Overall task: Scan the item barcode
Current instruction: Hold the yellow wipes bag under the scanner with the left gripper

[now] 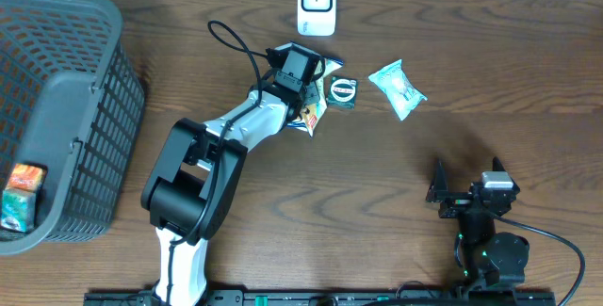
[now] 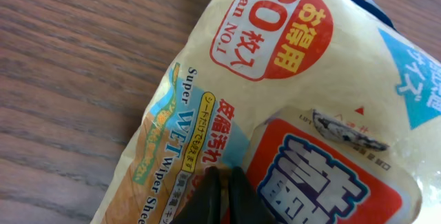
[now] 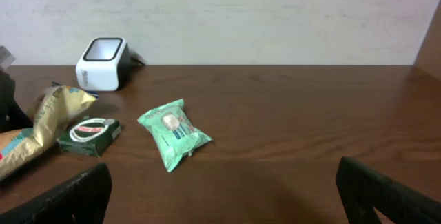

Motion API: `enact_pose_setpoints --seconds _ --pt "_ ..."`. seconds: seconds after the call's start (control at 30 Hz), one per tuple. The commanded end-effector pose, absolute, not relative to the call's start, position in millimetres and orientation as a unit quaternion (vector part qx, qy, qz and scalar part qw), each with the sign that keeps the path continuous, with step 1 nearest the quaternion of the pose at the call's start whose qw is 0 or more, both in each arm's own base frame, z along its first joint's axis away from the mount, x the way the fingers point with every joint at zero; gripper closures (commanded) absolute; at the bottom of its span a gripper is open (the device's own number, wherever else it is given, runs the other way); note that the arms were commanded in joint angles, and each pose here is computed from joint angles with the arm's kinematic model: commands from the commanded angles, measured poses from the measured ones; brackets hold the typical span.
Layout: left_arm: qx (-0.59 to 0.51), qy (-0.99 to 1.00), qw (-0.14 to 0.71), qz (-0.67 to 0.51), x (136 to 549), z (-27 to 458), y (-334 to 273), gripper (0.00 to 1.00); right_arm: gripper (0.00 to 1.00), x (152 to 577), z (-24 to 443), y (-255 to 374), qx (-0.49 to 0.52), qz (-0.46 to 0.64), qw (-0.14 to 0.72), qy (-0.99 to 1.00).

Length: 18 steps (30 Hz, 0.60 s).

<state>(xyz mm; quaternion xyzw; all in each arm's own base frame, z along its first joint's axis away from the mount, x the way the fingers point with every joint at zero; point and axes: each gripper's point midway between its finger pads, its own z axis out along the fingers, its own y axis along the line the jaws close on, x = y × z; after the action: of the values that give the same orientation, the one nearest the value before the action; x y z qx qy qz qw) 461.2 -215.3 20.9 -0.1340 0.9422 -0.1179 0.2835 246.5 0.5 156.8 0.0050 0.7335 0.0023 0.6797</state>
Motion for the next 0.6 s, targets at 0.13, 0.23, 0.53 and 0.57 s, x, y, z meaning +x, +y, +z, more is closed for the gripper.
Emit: enact_pose_setpoints --seconds 0.13,0.23,0.53,0.57 --pt "-0.115 0.907 0.375 -0.153 472.5 125.4 -214.3 0.93 0.01 246.4 155.3 -1.0 0.011 0.004 0.678 0.735" --pt "-0.120 0.894 0.401 -0.161 472.3 154.3 -210.7 0.92 0.01 246.4 155.3 -1.0 0.011 0.004 0.678 0.735" --pt "-0.128 0.898 0.390 -0.158 481.4 125.0 -215.5 0.92 0.01 246.4 155.3 -1.0 0.011 0.004 0.678 0.735" --pt "-0.128 0.897 0.391 -0.159 484.5 119.8 -217.1 0.92 0.01 246.4 155.3 -1.0 0.011 0.004 0.678 0.735"
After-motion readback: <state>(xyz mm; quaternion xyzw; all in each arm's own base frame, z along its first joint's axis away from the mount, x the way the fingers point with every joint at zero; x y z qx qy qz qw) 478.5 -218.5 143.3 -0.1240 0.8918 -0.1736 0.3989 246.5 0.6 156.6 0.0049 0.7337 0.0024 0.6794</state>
